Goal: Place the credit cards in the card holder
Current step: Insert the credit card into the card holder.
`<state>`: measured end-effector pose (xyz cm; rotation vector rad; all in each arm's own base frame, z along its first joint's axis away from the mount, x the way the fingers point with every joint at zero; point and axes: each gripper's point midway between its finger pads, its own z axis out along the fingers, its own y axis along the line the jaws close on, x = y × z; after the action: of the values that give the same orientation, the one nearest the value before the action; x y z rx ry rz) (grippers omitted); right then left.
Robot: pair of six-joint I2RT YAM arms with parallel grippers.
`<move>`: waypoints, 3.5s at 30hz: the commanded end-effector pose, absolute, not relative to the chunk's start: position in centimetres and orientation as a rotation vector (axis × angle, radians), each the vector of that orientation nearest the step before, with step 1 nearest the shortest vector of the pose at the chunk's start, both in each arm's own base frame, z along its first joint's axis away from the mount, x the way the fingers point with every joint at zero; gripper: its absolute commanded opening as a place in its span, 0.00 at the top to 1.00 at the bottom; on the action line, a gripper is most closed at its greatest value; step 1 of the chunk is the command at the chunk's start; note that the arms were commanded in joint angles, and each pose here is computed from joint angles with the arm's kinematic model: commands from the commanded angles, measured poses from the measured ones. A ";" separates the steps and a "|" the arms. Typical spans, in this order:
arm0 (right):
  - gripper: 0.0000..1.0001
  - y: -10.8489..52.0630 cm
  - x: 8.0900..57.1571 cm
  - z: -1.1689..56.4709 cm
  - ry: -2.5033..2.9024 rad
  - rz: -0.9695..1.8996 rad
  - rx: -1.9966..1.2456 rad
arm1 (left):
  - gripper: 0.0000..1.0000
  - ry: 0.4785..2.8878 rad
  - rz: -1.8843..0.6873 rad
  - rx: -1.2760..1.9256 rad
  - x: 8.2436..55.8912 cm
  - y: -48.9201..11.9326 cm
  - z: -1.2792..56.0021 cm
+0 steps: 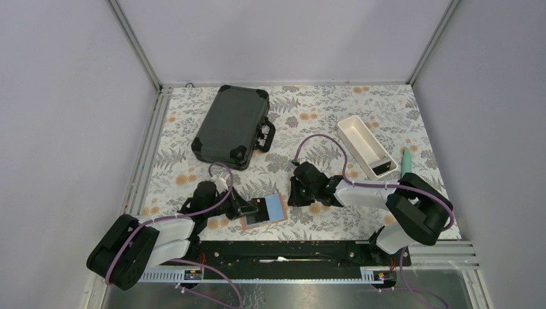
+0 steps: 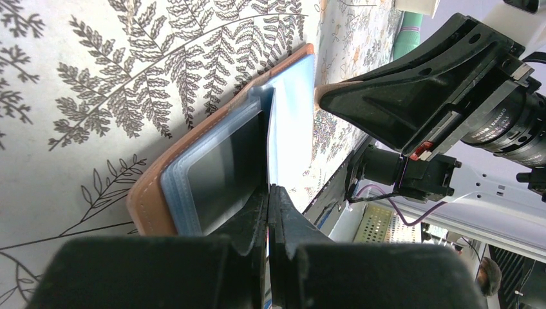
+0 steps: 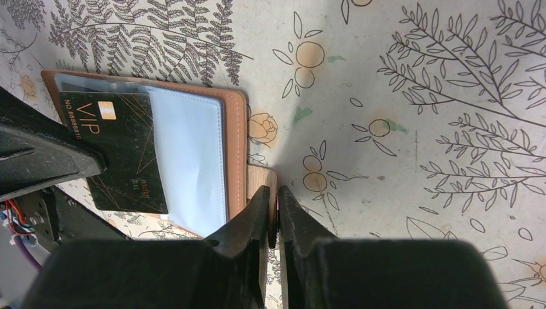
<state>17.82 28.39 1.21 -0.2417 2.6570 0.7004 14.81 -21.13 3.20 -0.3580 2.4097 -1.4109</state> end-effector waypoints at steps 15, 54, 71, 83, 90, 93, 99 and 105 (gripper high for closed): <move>0.96 28.7 18.3 2.1 2.630 0.693 -0.224 | 1.00 2.417 -1.393 -0.349 13.5 -20.9 1.6; 0.98 28.3 18.2 2.3 2.623 0.689 -0.210 | 0.70 2.572 -1.165 -0.335 13.9 -21.6 0.4; 0.98 27.8 18.3 2.4 2.617 0.653 -0.219 | 0.47 2.707 -0.932 -0.246 13.1 -23.0 1.1; 1.00 26.8 18.1 2.7 2.602 0.629 -0.212 | 0.24 2.750 -0.871 -0.270 12.4 -23.8 2.5; 1.00 26.6 18.1 2.9 2.594 0.634 -0.198 | 0.14 2.760 -0.824 -0.277 12.3 -23.7 3.0; 1.00 26.6 18.1 2.9 2.591 0.635 -0.204 | 0.11 2.767 -0.835 -0.289 11.9 -24.0 2.9; 1.00 26.8 18.2 3.0 2.582 0.642 -0.210 | 0.14 2.767 -0.903 -0.274 11.4 -25.7 3.4; 1.00 26.7 18.0 2.6 2.594 0.642 -0.213 | 0.14 2.775 -0.918 -0.219 11.3 -27.2 4.2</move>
<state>17.33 27.40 2.50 -0.2238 2.6290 0.6926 11.44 -27.14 4.55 -0.2192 2.7394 -0.9896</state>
